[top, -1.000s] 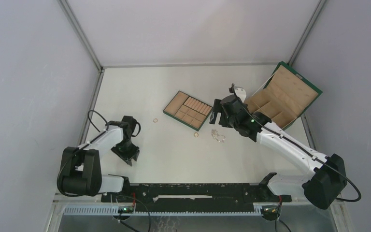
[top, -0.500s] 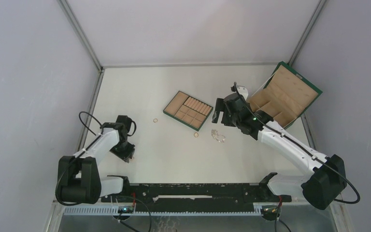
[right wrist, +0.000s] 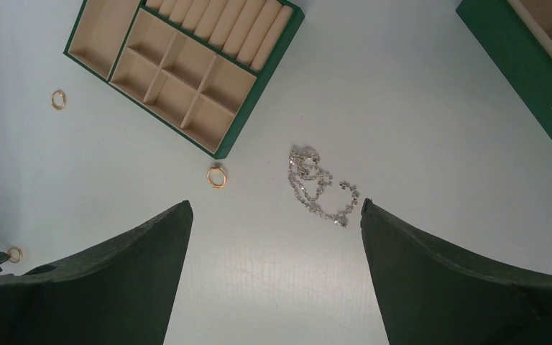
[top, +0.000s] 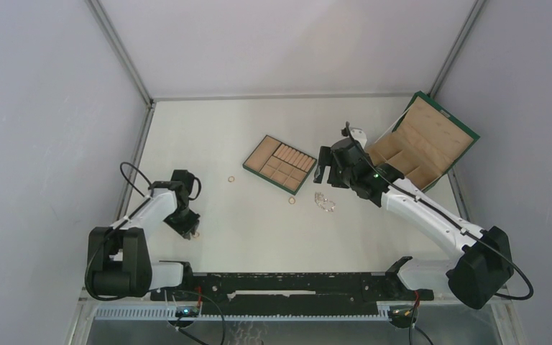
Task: Organize the mixed jewelry
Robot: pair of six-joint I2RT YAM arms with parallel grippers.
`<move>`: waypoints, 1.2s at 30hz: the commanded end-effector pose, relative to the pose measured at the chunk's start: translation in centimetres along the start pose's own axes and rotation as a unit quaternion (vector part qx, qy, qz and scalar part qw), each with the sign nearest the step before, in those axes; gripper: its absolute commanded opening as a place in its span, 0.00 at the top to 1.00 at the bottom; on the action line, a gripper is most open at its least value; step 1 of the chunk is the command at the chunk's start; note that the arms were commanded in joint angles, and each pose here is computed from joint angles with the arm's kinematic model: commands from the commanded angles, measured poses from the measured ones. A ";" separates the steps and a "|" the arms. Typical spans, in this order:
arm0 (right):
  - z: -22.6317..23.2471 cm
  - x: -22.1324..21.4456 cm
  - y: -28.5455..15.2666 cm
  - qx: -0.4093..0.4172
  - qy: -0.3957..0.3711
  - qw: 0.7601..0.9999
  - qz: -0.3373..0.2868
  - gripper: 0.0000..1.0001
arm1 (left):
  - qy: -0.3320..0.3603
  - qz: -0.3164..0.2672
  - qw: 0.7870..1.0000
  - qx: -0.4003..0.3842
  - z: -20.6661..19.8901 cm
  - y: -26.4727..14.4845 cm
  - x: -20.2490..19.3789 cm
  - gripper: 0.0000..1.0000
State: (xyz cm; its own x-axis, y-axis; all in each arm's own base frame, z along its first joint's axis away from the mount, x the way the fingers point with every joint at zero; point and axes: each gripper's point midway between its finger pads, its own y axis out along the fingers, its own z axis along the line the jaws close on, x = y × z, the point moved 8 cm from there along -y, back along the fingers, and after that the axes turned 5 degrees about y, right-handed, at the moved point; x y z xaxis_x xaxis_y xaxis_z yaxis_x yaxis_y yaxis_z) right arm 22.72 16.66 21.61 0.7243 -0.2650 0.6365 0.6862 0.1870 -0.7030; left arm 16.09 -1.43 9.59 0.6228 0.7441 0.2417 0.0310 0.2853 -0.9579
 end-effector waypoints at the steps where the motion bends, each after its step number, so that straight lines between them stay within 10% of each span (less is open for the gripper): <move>1: 0.5 0.5 0.2 0.010 0.010 1.000 -0.012 0.04 | 0.017 -0.021 0.999 -0.023 -1.0 -0.6 1.4 0.72; 36: 0.9 0.3 0.4 0.013 0.021 1.000 -0.010 0.05 | 0.064 0.018 0.996 -0.064 -2.2 0.7 0.3 0.82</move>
State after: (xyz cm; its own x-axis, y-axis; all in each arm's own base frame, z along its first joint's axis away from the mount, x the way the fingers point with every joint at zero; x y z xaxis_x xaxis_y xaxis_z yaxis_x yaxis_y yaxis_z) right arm 22.85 16.97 21.35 0.7298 -0.2788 0.6242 0.6792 0.1909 -0.7087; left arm 17.33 -1.88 8.93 0.6948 0.6876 0.2107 0.0774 0.2197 -0.9725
